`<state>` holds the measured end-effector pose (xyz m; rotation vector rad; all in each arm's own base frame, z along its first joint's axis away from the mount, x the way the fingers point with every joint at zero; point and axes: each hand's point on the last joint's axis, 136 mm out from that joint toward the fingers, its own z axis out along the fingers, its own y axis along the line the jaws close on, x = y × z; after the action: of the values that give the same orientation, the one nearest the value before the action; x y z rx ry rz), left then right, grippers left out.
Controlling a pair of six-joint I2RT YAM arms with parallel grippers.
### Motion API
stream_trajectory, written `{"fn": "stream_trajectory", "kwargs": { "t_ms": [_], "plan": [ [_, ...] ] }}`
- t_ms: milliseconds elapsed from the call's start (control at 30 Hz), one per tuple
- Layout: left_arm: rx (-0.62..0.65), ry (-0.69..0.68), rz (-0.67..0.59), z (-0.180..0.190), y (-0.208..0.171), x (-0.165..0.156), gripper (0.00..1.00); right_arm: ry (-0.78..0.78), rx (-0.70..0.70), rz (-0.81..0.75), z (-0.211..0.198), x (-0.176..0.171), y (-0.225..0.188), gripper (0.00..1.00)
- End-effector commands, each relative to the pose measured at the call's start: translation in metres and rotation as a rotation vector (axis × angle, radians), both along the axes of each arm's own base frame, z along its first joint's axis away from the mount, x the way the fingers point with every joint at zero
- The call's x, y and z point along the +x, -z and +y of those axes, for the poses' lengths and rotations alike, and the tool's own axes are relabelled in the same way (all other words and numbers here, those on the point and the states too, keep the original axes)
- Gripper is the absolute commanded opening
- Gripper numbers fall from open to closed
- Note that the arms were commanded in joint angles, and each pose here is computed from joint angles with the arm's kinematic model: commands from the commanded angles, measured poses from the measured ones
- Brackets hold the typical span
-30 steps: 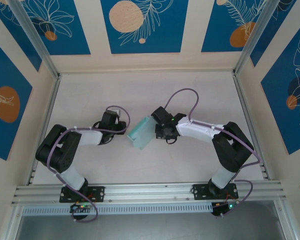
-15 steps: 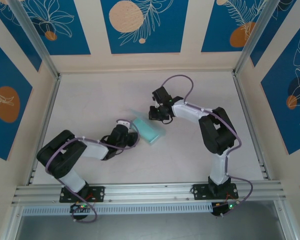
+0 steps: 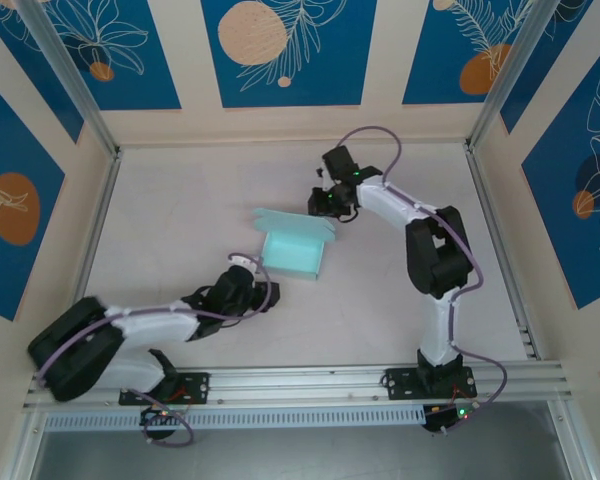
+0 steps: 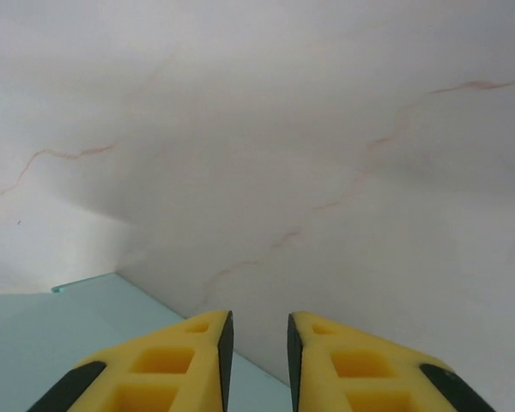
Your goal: Fold the paper box
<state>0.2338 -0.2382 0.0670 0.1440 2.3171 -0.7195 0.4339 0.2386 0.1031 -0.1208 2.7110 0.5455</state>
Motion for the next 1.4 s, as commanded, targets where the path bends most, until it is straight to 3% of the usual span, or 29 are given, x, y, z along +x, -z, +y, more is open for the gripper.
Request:
{"fn": "stream_trajectory", "kwargs": {
  "t_ms": [0,133,200,267,300,467,600,833,1067,1367],
  "plan": [
    [0.076,-0.074,-0.024,0.035,-0.017,-0.004,0.52,0.032,-0.065,-0.06,-0.031,-0.016,-0.044,0.29],
    [0.04,-0.093,-0.126,0.066,-0.07,0.011,0.7,0.061,-0.116,-0.093,-0.054,-0.041,-0.064,0.32],
    [0.049,-0.075,-0.18,0.082,-0.094,0.024,0.86,0.076,-0.14,-0.128,-0.067,-0.054,-0.078,0.36],
    [0.084,-0.005,-0.228,0.089,-0.11,0.034,0.99,0.073,-0.146,-0.156,-0.076,-0.068,-0.088,0.4],
    [0.103,0.059,-0.254,0.087,-0.116,0.039,1.0,0.067,-0.138,-0.178,-0.079,-0.075,-0.096,0.42],
    [-0.023,0.164,-0.249,0.076,-0.121,0.085,0.86,-0.052,-0.041,-0.246,-0.072,-0.11,-0.116,0.51],
    [0.002,0.379,-0.338,0.053,-0.122,0.096,1.0,-0.212,0.039,-0.29,-0.05,-0.136,-0.126,0.6],
    [0.043,0.555,-0.404,0.044,-0.118,0.104,1.0,-0.342,-0.046,-0.274,-0.027,-0.142,-0.098,0.77],
    [0.095,0.497,-0.445,0.047,-0.1,0.135,0.9,-0.355,-0.1,-0.258,-0.012,-0.118,-0.077,0.78],
    [0.01,0.454,-0.436,0.038,-0.088,0.147,0.77,-0.316,-0.105,-0.253,-0.007,-0.102,-0.057,0.72]
  ]
}}
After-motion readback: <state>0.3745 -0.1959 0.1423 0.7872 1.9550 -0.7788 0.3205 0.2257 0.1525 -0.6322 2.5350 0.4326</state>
